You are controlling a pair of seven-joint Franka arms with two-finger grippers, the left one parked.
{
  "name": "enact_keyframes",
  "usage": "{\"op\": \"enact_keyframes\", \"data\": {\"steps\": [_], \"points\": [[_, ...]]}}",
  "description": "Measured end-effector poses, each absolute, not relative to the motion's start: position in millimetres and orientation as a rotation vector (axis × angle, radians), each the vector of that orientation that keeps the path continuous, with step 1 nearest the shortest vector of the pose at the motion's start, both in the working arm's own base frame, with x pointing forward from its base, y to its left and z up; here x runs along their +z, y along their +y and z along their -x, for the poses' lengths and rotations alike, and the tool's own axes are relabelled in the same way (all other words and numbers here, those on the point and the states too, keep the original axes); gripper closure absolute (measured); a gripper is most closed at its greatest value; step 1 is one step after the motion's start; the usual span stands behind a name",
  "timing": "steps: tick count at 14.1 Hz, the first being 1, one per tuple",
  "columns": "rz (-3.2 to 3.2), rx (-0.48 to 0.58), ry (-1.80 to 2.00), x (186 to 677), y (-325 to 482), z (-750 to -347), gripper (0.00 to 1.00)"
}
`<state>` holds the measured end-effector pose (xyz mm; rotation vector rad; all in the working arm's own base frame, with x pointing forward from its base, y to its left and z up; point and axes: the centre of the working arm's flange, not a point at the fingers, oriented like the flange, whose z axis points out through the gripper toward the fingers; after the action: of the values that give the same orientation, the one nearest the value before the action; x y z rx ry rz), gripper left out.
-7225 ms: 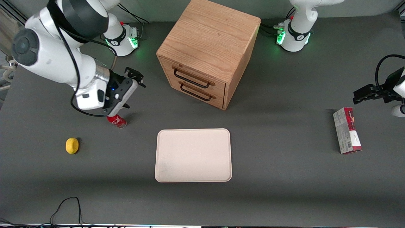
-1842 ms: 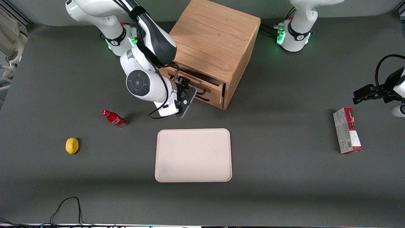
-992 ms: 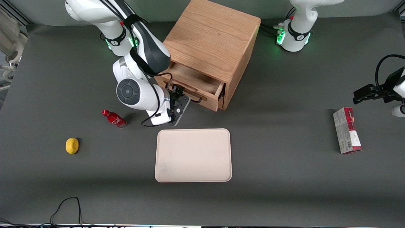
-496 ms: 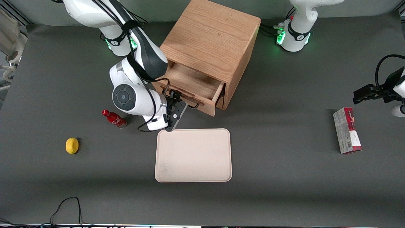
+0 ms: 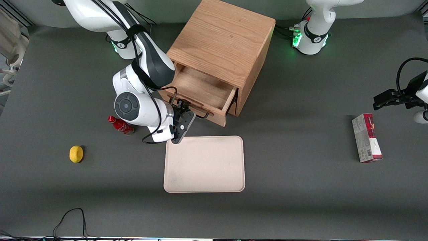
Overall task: Open upper drawer
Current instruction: 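Pull the upper drawer outward from the cabinet with the right gripper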
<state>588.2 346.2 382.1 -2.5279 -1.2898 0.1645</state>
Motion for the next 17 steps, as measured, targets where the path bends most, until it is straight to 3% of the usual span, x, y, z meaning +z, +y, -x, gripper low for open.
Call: {"op": "enact_keyframes", "data": {"steps": [17], "points": [[2.566,0.087,-1.243,387,311,-630,0.00]]}}
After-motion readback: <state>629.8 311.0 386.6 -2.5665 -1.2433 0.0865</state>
